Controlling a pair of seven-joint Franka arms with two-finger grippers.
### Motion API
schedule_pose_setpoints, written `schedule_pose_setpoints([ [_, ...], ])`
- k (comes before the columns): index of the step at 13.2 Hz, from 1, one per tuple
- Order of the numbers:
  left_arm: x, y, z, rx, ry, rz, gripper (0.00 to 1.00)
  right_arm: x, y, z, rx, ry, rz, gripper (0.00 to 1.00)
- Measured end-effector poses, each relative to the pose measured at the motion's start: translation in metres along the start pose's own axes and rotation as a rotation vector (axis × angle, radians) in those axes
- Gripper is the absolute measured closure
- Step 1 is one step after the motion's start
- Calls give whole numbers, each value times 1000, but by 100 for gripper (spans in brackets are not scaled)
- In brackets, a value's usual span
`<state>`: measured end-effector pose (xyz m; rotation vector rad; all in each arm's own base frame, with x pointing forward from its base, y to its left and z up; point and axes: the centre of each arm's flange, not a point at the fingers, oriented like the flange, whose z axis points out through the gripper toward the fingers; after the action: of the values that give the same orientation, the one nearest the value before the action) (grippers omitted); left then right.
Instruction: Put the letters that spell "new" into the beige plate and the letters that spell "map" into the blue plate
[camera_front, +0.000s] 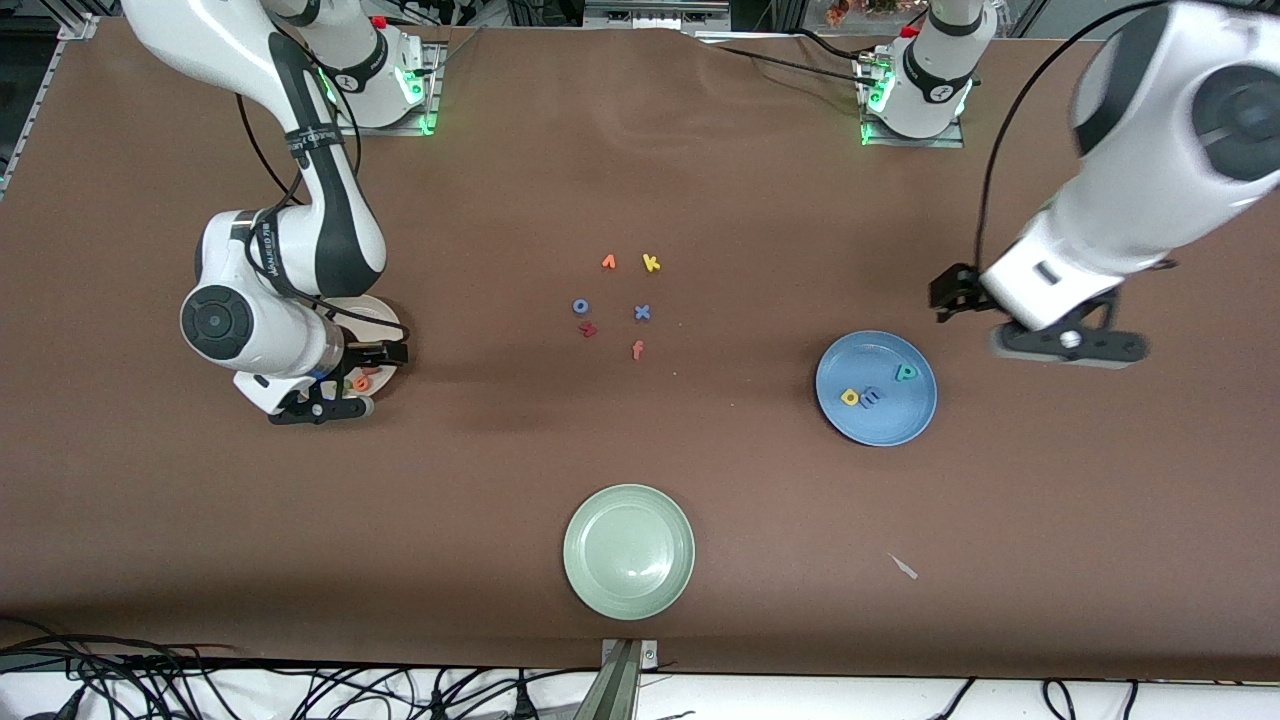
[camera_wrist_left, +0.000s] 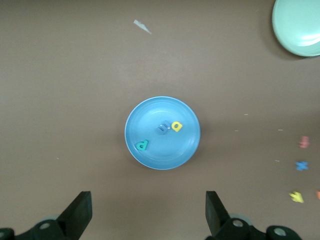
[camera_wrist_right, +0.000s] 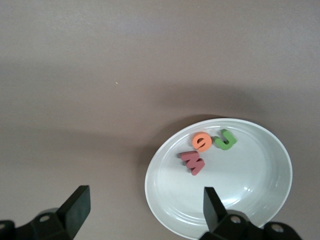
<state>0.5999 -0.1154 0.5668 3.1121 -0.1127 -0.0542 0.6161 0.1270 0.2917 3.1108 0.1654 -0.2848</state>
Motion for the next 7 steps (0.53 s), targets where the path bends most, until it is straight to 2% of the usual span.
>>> schedule_pose_setpoints([
  [3, -19, -23, -31, -10, 43, -41, 0, 1, -3, -7, 2, -4, -5, 0],
  [7, -70, -34, -33, 15, 46, -63, 0, 4, -5, -18, 4, -2, -9, 0],
])
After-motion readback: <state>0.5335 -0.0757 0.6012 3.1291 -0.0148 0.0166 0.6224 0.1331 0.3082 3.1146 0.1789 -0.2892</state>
